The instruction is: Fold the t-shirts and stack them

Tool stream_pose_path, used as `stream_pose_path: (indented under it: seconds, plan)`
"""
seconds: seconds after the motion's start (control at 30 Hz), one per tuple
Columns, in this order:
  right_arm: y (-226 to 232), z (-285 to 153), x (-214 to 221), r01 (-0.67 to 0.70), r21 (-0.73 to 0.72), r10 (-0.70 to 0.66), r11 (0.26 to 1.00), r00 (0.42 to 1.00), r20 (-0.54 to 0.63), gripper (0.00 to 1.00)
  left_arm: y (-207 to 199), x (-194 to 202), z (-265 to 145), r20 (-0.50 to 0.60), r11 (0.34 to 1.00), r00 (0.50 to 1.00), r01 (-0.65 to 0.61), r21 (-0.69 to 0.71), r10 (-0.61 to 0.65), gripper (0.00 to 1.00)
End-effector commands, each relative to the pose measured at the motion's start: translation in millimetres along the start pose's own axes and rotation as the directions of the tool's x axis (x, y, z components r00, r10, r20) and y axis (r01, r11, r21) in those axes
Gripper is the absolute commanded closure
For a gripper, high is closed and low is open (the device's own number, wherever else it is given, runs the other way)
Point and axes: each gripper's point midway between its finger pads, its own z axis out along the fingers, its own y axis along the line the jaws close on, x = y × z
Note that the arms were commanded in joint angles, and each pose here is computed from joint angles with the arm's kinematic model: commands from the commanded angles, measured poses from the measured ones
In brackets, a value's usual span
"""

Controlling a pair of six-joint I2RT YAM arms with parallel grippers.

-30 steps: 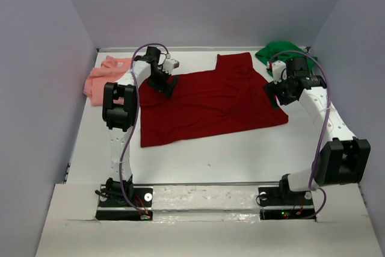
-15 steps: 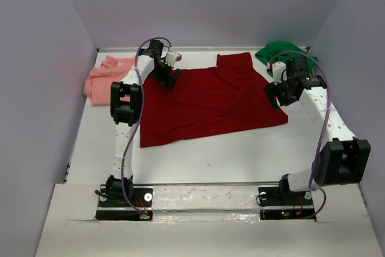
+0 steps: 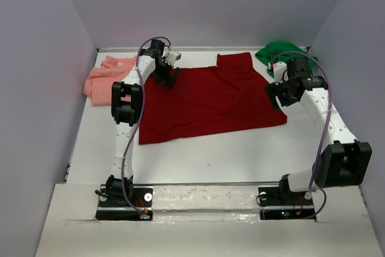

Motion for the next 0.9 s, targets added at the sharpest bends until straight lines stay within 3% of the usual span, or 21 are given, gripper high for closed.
stream_pose_path:
  seconds: [0.0, 0.13, 0.17, 0.23, 0.27, 0.4, 0.57, 0.67, 0.77, 0.87]
  plan:
    - [-6.2, -9.2, -13.5, 0.008, 0.009, -0.008, 1.0, 0.999, 0.047, 0.2, 8.3, 15.8, -28.9, -0.046, 0.995, 0.998, 0.044, -0.09, -0.048, 0.01]
    - [3.1, -3.9, -41.1, 0.047, -0.074, -0.036, 0.996, 0.99, 0.135, 0.2, 21.9, 14.7, -76.9, -0.004, 0.97, 0.998, 0.061, -0.234, -0.064, 0.01]
    - [2.9, 0.2, -50.3, 0.065, -0.09, -0.051, 0.994, 0.988, 0.147, 0.2, 24.4, 2.7, -98.3, 0.052, 0.962, 0.997, 0.066, -0.266, -0.054, 0.01]
    - [6.9, 6.6, -61.5, 0.077, -0.134, -0.056, 0.988, 0.986, 0.159, 0.2, 39.1, 10.6, -118.0, 0.057, 0.919, 0.995, 0.096, -0.384, -0.08, 0.01]
    - [6.2, 15.9, -68.1, 0.09, -0.154, -0.067, 0.984, 0.987, 0.145, 0.2, 44.8, 3.9, -139.6, 0.11, 0.893, 0.991, 0.113, -0.436, -0.072, 0.01]
    - [11.2, 38.0, -85.2, 0.119, -0.226, -0.087, 0.967, 0.985, 0.147, 0.2, 55.4, -5.6, -180.0, 0.196, 0.837, 0.978, 0.16, -0.523, -0.065, 0.01]
    - [32.4, 60.0, -107.8, 0.153, -0.362, -0.093, 0.92, 0.979, 0.18, 0.23, 55.3, -4.8, -202.8, 0.243, 0.807, 0.964, 0.225, -0.546, -0.104, 0.01]
    - [58.8, 80.4, -120.2, 0.189, -0.445, -0.131, 0.875, 0.979, 0.157, 0.36, 52.5, 6.8, -207.0, 0.236, 0.801, 0.966, 0.224, -0.555, -0.107, 0.01]
    - [72.8, 97.6, -130.4, 0.224, -0.46, -0.179, 0.859, 0.974, 0.139, 0.6, 55.3, 29.6, -214.2, 0.215, 0.782, 0.971, 0.215, -0.586, -0.107, 0.01]
    - [93.4, 104.9, -138.8, 0.264, -0.472, -0.226, 0.841, 0.964, 0.137, 0.77, 58.4, 51.2, -220.2, 0.22, 0.772, 0.967, 0.236, -0.59, -0.127, 0.01]
